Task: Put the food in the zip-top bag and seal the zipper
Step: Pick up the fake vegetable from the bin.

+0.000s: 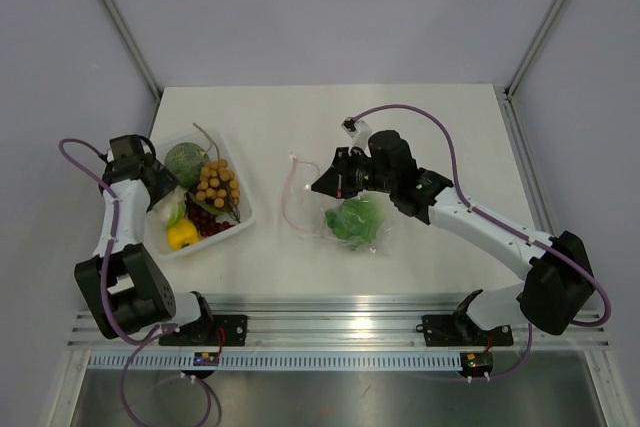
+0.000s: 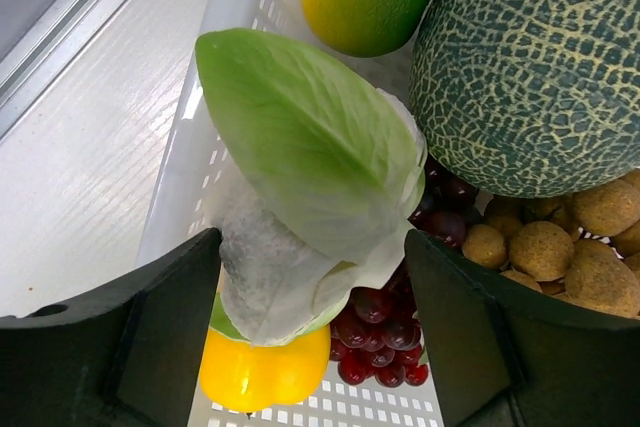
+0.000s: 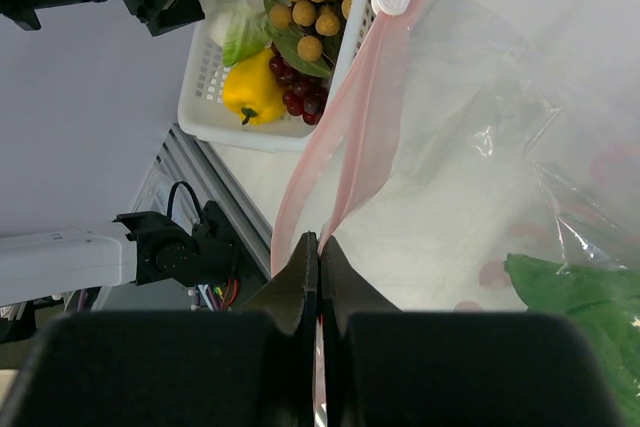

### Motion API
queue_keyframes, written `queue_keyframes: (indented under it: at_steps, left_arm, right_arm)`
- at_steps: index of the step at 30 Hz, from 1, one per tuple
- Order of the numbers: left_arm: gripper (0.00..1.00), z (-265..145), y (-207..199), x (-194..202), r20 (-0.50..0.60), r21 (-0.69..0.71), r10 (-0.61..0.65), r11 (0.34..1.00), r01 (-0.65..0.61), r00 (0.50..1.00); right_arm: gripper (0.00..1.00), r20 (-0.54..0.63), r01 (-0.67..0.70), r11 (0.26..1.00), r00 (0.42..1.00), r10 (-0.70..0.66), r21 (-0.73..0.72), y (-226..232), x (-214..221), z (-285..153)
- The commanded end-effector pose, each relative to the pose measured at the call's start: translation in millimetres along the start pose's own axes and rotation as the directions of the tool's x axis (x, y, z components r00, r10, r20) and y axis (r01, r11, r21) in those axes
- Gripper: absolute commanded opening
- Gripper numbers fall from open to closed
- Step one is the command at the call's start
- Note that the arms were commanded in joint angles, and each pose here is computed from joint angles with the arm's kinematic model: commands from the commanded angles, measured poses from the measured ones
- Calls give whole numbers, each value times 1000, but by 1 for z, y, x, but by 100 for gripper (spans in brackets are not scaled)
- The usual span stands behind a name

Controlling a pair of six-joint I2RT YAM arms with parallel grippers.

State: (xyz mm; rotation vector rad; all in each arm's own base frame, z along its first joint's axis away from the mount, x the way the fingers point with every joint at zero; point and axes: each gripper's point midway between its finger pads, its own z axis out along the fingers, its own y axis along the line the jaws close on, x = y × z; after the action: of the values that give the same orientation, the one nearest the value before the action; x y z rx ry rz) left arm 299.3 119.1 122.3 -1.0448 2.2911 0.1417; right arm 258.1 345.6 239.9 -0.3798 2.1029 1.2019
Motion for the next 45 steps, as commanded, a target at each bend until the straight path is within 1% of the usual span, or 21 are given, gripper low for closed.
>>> queue_keyframes:
  at_steps: [1, 3, 4, 5, 7, 8, 9, 11, 12, 16, 23, 27, 31, 34, 35, 37, 38, 40, 43, 44, 45]
  left_arm:
    - [69, 9, -8, -7, 17, 24, -8, 1000, 8, 1000]
    - [62, 12, -8, -4, 4, 27, -9, 1000, 9, 1000]
    - [53, 11, -9, -4, 5, 29, -8, 1000, 8, 1000]
    - [47, 10, -9, -4, 7, 31, -12, 999, 11, 1000]
    - [40, 6, -10, -7, 20, 38, -14, 999, 13, 1000]
    - [34, 3, -9, -8, 25, 35, -13, 999, 12, 1000]
    - [33, -5, -9, -14, 49, 40, -15, 999, 13, 999]
    - [23, -16, -6, -22, 80, 26, -13, 1000, 11, 997]
    - [22, -26, -5, -28, 110, 30, -9, 1000, 6, 994]
    - [0, -58, -1, -46, 192, 28, -15, 1000, 10, 981]
    - [0, -113, -12, -68, 280, 87, 13, 995, -39, 960]
    - [0, -152, -39, -73, 347, 193, 74, 970, -149, 935]
    - [0, -188, -84, -50, 340, 334, 201, 887, -318, 919]
    - [0, -214, -119, -16, 310, 514, 271, 759, -400, 911]
    - [0, -228, -130, -2, 304, 594, 307, 679, -432, 902]
    - [0, -245, -138, 17, 303, 658, 373, 584, -476, 877]
    - [0, -252, -136, 28, 284, 685, 406, 548, -481, 868]
    - [0, -265, -133, 38, 314, 705, 417, 499, -504, 853]
    - [0, -280, -139, 54, 297, 786, 392, 416, -456, 870]
    - [0, -291, -145, 62, 271, 835, 390, 360, -417, 880]
    - [0, -294, -148, 67, 254, 855, 396, 334, -396, 883]
  right_arm:
    - [0, 25, 34, 998, 999, -33, -46, 16, -10, -1]
    - [0, 28, 35, 998, 999, -34, -50, 17, -11, -2]
    - [0, 29, 35, 998, 999, -34, -49, 17, -11, -2]
    - [0, 30, 37, 998, 999, -36, -47, 17, -11, -3]
    - [0, 29, 37, 998, 999, -36, -43, 17, -11, -4]
    - [0, 32, 37, 999, 999, -35, -40, 16, -12, -4]
    - [0, 31, 36, 999, 999, -34, -41, 17, -12, -4]
    - [0, 31, 33, 999, 999, -31, -41, 17, -12, -4]
    - [0, 32, 27, 998, 999, -25, -51, 20, -13, -5]
    - [0, 22, 22, 998, 1000, -21, -62, 21, -13, 0]
    - [0, 13, 8, 999, 1000, -7, -40, 17, -10, 0]
    - [0, 29, -25, 999, 999, 26, -32, 18, -14, -1]
    - [0, 27, -48, 999, 998, 49, -7, 15, -18, 5]
    - [0, 18, -61, 998, 998, 61, 2, 15, -20, 8]
    - [0, 20, -68, 998, 997, 68, -6, 18, -23, 8]
    - [0, 20, -75, 997, 997, 76, -31, 26, -27, 7]
    - [0, 18, -82, 996, 996, 82, -41, 28, -26, 7]
    - [0, 30, -99, 993, 994, 101, -64, 33, -31, 8]
    - [0, 25, -121, 990, 992, 123, -73, 37, -34, 10]
    - [0, 26, -124, 989, 992, 127, -85, 40, -36, 10]
    - [0, 25, -135, 985, 990, 139, -105, 46, -39, 10]
